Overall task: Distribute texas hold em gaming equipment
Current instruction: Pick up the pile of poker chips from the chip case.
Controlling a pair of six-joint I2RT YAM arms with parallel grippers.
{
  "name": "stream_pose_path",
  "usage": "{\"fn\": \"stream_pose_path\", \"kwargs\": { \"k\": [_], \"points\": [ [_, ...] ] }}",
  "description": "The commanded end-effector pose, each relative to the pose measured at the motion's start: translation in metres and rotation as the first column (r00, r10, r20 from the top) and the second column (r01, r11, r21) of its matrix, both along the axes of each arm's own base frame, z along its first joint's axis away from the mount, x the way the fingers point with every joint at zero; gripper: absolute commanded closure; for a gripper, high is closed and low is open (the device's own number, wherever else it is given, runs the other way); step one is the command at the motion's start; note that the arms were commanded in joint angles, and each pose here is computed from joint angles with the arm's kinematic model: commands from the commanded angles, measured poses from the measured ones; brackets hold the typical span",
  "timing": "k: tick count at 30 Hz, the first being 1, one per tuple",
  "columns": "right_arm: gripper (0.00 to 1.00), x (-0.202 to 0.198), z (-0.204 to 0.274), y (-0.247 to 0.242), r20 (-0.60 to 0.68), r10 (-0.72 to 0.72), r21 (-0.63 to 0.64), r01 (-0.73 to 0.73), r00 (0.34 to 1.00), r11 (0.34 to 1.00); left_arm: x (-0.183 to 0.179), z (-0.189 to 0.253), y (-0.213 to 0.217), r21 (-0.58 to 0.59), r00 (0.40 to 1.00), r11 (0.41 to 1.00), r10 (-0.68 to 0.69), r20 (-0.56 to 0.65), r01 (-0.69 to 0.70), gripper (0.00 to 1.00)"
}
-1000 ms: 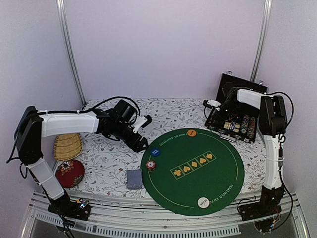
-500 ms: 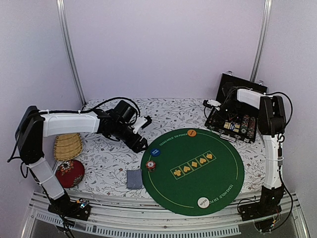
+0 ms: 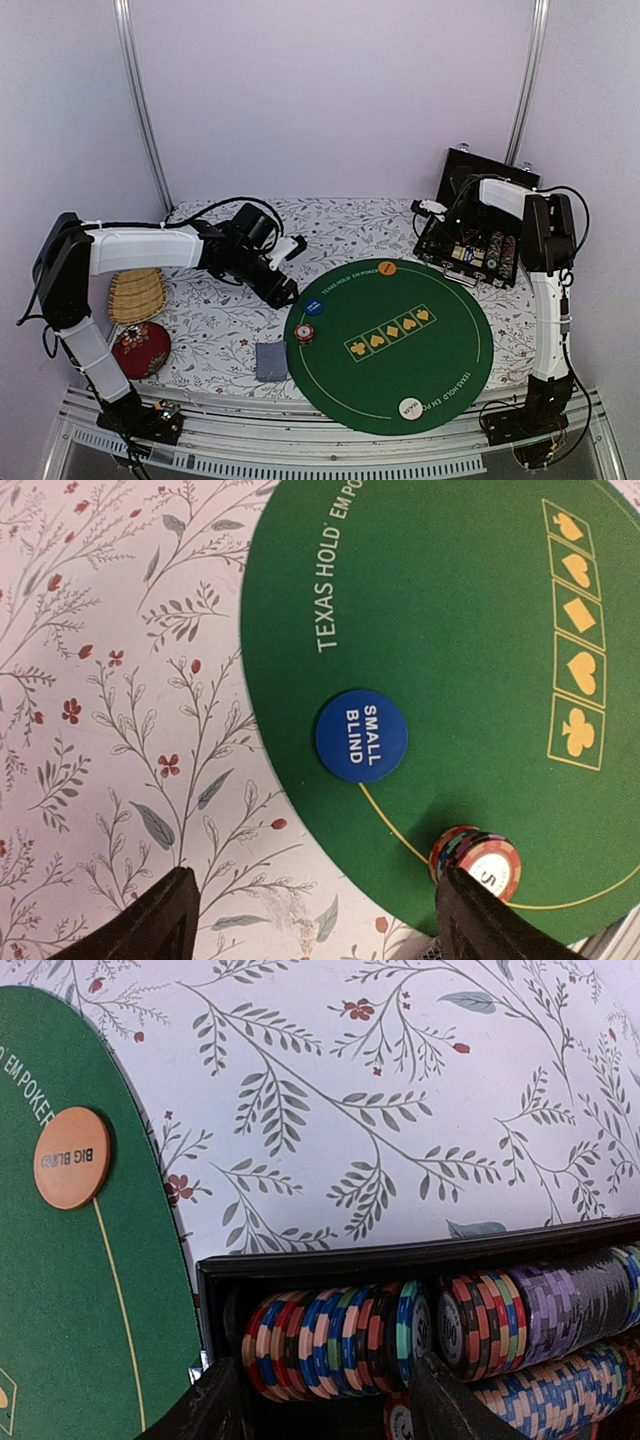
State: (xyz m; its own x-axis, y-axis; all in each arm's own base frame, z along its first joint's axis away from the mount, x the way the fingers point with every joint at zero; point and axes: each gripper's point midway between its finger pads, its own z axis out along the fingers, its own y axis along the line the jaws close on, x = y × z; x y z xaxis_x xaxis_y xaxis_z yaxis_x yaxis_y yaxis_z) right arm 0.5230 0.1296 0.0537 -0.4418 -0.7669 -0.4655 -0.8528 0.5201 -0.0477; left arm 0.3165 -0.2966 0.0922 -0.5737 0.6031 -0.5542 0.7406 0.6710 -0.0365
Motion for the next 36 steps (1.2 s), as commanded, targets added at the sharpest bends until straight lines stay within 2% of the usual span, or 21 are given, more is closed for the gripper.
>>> {"fn": "stream_pose_path", "kwargs": {
  "k": [1,9,16,22,28,36],
  "points": [
    [0.4,0.03,0.002,-0.011,0.096,-0.04,-0.022,0.042,0.995,0.999,0.009,0.003,0.0,0.005,1.0,1.0,0.0,0.006,0.0,0.16],
    [0.46,0.037,-0.001,-0.015,0.108,-0.066,-0.034,0.07,0.992,0.997,0.009,0.002,0.002,0.01,1.0,1.0,0.003,0.007,-0.003,0.16],
    [0.45,0.015,-0.011,-0.007,0.048,-0.016,-0.007,0.016,0.999,1.0,0.006,-0.001,0.003,0.015,1.0,1.0,0.002,-0.001,-0.002,0.16],
    [0.51,0.011,-0.03,-0.001,0.026,0.006,-0.049,-0.005,1.0,0.999,0.005,-0.003,0.002,0.011,1.0,1.0,-0.001,-0.01,0.002,0.16],
    [0.5,-0.002,-0.051,0.006,-0.023,0.023,-0.111,-0.026,0.999,0.994,0.004,-0.006,0.003,0.018,1.0,1.0,-0.002,-0.013,0.002,0.16],
    [0.5,-0.009,-0.041,0.013,-0.015,0.051,-0.12,-0.052,0.999,0.991,0.003,-0.009,0.004,0.021,1.0,1.0,-0.005,-0.021,0.006,0.17]
  ]
}}
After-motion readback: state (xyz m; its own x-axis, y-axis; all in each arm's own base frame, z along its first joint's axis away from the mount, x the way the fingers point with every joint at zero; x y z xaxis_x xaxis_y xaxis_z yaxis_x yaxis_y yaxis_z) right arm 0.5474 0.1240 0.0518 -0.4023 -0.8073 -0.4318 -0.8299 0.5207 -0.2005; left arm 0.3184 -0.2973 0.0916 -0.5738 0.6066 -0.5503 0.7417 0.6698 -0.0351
